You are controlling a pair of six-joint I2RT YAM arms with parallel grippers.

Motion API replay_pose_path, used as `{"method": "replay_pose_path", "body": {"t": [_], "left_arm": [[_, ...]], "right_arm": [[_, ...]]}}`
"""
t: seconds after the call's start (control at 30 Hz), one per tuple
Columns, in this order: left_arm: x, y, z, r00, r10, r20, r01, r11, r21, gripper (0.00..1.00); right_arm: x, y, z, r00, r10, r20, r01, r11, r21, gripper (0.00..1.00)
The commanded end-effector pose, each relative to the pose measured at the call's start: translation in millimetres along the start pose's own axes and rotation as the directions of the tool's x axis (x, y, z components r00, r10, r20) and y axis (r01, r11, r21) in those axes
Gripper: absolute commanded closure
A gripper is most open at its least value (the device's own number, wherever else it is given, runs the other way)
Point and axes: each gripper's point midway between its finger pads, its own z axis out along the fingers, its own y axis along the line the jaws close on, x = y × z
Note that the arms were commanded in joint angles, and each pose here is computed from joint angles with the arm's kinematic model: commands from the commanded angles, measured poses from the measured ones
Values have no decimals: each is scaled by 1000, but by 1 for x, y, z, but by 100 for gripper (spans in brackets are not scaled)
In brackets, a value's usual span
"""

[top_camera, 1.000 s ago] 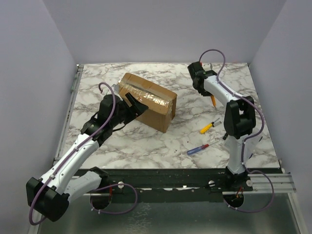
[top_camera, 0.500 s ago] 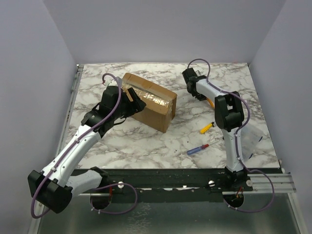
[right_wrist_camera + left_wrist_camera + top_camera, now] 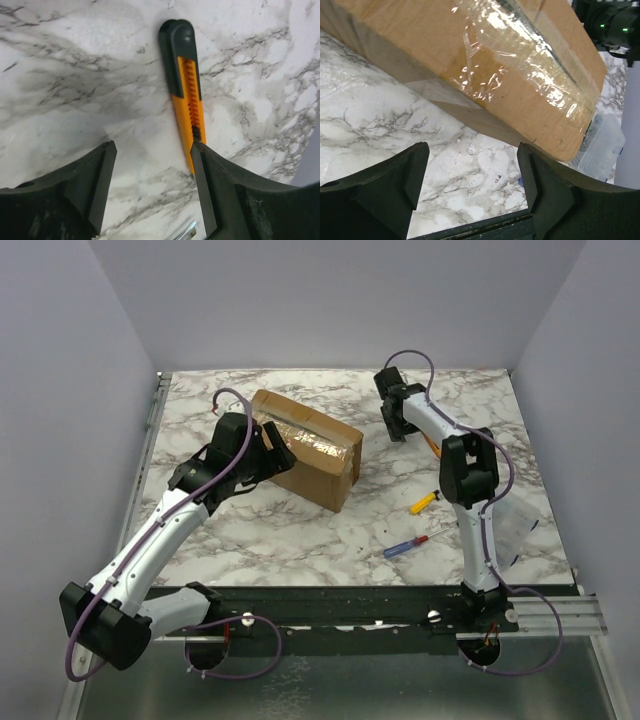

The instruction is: Unpack the express box

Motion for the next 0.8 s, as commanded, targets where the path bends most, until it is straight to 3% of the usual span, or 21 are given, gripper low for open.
{"method": "replay_pose_path", "body": {"t": [0.0,0.13,0.27,0.4,0.57,0.67,0.77], "left_arm": [[2,18,-11,996,-72,45,75,996,-57,20],[-1,13,-19,987,-143,73,145,989,-21,20],[-3,-1,-26,971,-231,69,228,972,52,20],[-5,-18,-35,953,-298,51,289,947,140,18],[-14,-13,-49,924,-363,122,342,925,168,18],[-20,-9,-54,888,-430,161,400,897,190,18],[-23,-14,-52,871,-463,163,420,876,237,14]], "right_arm": [[-21,-4,-72,977,210,36,-199,962,-189,28],[-27,-9,-133,932,347,105,-285,881,-376,20],[-36,-15,-204,870,461,172,-287,760,-583,1],[-50,-25,-280,787,570,236,-214,611,-762,0],[-64,-11,-353,729,649,217,-36,353,-935,0],[-72,3,-372,742,649,169,29,221,-975,0],[-83,21,-363,770,622,141,50,161,-986,0]]}}
